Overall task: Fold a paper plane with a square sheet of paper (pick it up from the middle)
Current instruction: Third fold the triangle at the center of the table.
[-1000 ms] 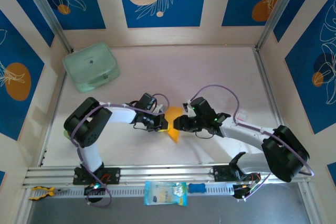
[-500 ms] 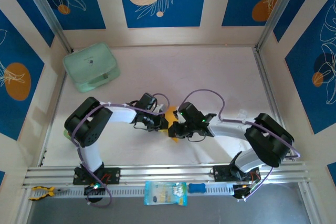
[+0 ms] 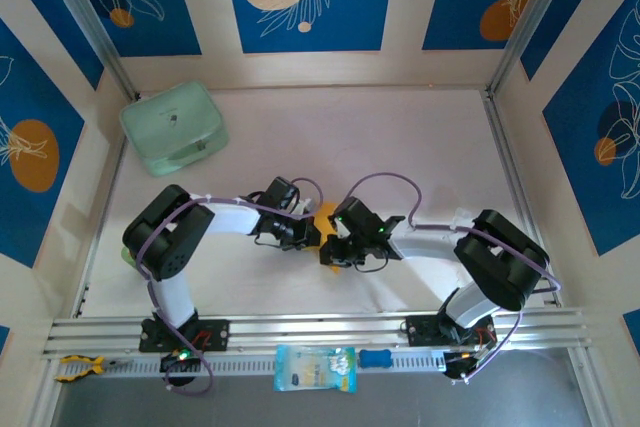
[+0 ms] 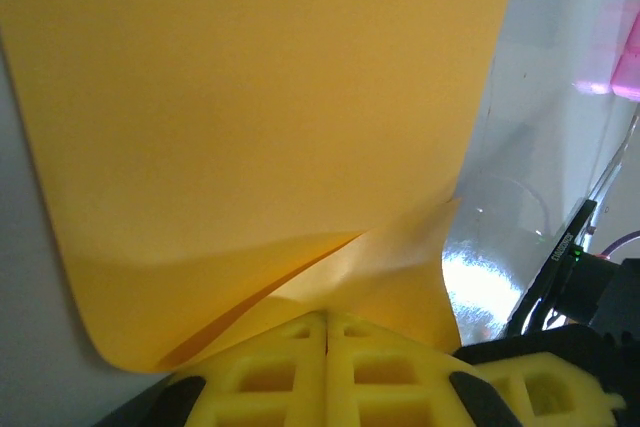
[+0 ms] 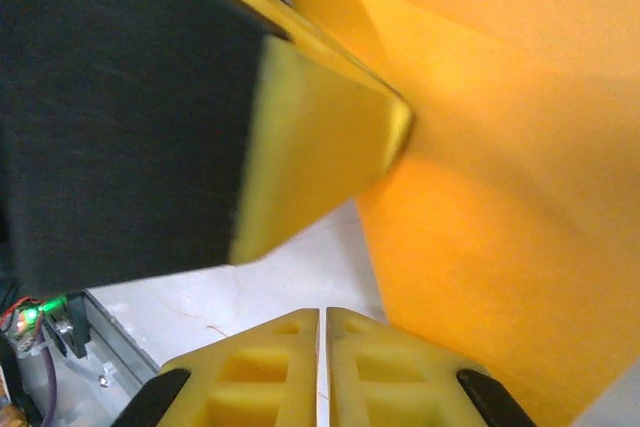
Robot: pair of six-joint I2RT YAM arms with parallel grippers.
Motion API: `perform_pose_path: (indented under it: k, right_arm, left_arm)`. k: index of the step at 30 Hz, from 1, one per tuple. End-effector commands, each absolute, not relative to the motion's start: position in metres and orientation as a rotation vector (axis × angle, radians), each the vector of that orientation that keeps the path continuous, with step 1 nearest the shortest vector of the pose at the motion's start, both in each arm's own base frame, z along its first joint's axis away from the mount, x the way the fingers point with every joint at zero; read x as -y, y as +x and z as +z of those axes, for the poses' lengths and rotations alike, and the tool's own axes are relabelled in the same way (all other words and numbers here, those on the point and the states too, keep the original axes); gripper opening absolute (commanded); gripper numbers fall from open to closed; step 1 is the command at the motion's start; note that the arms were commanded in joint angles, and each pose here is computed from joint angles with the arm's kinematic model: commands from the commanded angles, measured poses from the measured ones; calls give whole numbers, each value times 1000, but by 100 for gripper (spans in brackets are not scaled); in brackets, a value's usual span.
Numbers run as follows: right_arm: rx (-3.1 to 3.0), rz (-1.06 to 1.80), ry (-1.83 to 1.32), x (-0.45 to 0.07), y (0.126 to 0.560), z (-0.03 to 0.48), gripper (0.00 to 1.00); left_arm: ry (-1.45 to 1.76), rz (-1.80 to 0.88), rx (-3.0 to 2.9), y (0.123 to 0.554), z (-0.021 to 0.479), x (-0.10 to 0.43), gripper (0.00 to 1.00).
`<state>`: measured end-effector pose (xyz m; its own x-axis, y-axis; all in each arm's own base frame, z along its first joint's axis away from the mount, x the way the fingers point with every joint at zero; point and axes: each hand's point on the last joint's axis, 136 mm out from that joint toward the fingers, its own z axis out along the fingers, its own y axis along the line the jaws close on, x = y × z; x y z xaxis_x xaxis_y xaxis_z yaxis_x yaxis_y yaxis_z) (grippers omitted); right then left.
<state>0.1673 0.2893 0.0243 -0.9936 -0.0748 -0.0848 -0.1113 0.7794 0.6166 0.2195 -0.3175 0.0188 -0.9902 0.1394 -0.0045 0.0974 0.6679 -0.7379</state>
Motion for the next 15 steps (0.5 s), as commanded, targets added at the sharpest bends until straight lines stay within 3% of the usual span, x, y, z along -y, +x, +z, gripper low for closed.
perform_pose_path:
  k: [1, 15]
  right_arm:
    - [-2961, 979, -103, -278, 154, 14, 11]
    - [-2977, 1031, -5, -257, 125, -1, 12]
  left_arm:
    - [-185, 1136, 2831, 213, 1, 309, 0]
    - [-178, 1125, 2831, 213, -1, 309, 0]
